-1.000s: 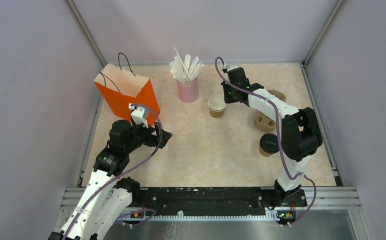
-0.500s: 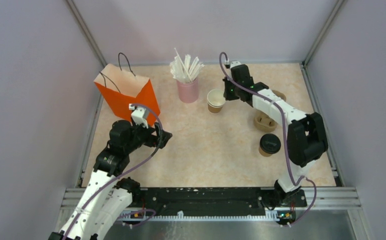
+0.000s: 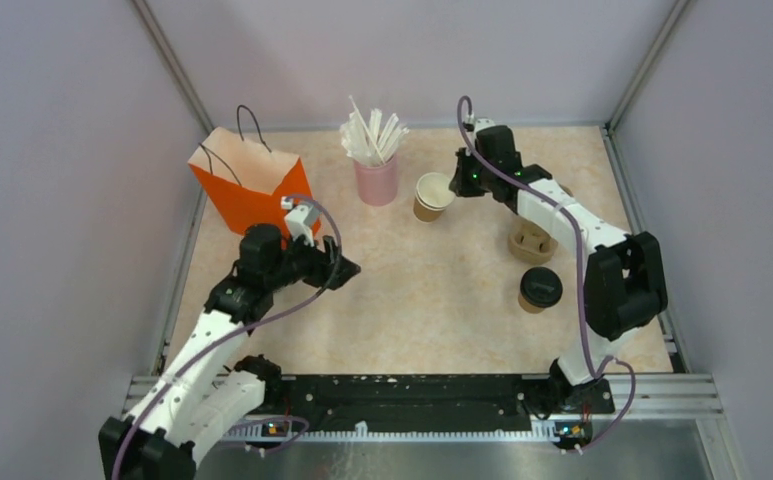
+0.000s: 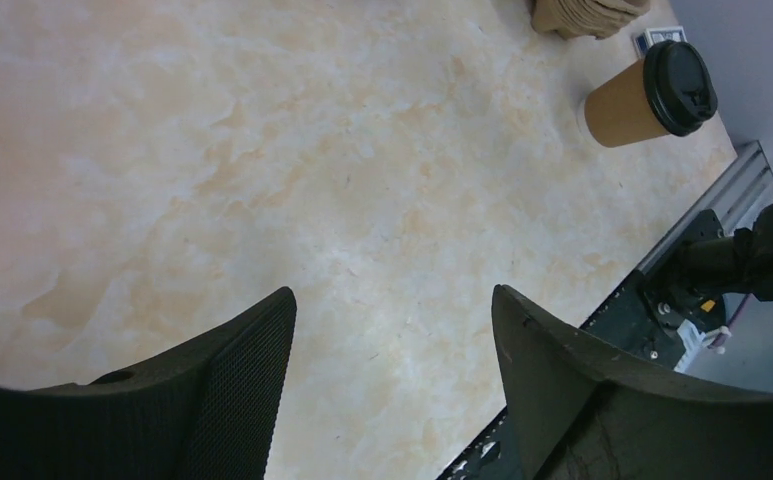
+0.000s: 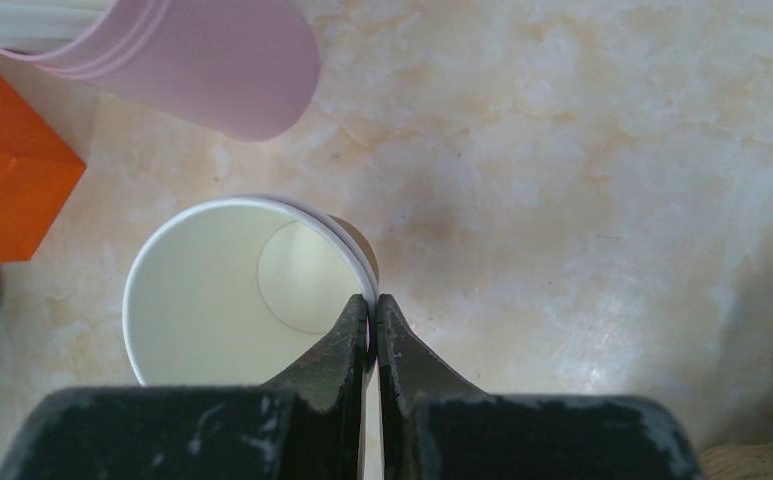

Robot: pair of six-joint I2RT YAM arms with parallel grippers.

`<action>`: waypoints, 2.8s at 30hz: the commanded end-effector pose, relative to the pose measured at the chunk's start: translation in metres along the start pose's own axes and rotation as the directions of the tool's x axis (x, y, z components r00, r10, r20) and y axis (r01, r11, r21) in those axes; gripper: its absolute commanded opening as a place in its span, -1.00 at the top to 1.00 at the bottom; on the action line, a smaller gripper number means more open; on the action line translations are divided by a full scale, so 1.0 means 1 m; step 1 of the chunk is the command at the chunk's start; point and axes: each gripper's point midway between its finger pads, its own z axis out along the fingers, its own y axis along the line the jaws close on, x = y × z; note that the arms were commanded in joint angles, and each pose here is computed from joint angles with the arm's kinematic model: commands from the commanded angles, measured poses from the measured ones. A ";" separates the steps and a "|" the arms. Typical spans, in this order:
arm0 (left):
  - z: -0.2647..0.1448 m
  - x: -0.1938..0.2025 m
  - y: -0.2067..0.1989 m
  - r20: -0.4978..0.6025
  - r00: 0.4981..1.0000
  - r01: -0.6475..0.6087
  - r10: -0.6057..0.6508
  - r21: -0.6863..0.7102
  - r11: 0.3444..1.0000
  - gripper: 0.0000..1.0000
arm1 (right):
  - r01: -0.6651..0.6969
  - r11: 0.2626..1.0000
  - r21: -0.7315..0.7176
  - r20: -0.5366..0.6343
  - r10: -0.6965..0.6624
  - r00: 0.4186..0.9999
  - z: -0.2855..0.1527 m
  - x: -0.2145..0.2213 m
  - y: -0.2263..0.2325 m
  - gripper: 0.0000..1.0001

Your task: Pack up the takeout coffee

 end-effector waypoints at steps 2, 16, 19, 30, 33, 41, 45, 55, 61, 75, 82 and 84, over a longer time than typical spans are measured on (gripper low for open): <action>0.038 -0.034 -0.060 0.054 0.997 0.050 -0.059 0.154 0.987 -0.53 | -0.065 0.995 -0.077 0.015 0.067 0.998 -0.020 0.002 0.005 1.00; 0.156 -0.052 -0.072 0.095 0.820 0.510 -0.564 0.327 0.796 -0.42 | -0.078 0.991 -0.108 0.051 0.084 0.995 -0.048 0.016 0.007 1.00; 0.171 -0.050 -0.082 0.030 0.824 0.517 -0.566 0.371 0.772 -0.37 | -0.081 0.989 -0.120 0.045 0.087 0.995 -0.047 0.020 0.008 1.00; 0.174 -0.051 -0.073 0.078 0.842 0.477 -0.534 0.353 0.805 -0.48 | -0.080 0.988 -0.135 0.044 0.087 0.995 -0.044 0.020 0.010 1.00; 0.175 -0.052 -0.075 0.078 0.840 0.475 -0.536 0.373 0.797 -0.48 | -0.082 0.988 -0.130 0.040 0.087 0.995 -0.044 0.021 0.009 1.00; 0.183 -0.045 -0.063 0.076 0.837 0.490 -0.542 0.336 0.804 -0.48 | -0.081 0.988 -0.130 0.036 0.086 0.996 -0.042 0.022 0.009 1.00; 0.189 -0.034 -0.054 0.063 0.826 0.519 -0.560 0.304 0.799 -0.46 | -0.077 0.988 -0.137 0.038 0.083 0.996 -0.041 0.022 0.010 1.00; 0.205 -0.024 -0.037 0.067 0.845 0.505 -0.530 0.220 0.834 -0.45 | -0.068 0.987 -0.146 -0.054 0.060 0.997 -0.027 0.048 0.009 1.00; 0.216 -0.010 -0.024 0.048 0.857 0.503 -0.514 0.149 0.852 -0.44 | -0.044 0.994 -0.102 -0.091 0.035 0.995 -0.022 0.055 0.005 0.93; 0.222 -0.005 -0.016 0.045 0.884 0.459 -0.465 0.103 0.882 -0.44 | -0.001 0.998 -0.064 -0.104 -0.006 0.995 -0.016 0.055 0.011 0.94; 0.223 -0.010 -0.018 0.045 0.891 0.444 -0.451 0.115 0.889 -0.45 | 0.013 0.998 -0.060 -0.104 -0.019 0.994 -0.015 0.050 0.016 0.73; 0.223 -0.010 -0.019 0.042 0.892 0.442 -0.450 0.119 0.889 -0.45 | 0.018 0.998 -0.063 -0.101 -0.024 0.995 -0.016 0.049 0.018 0.92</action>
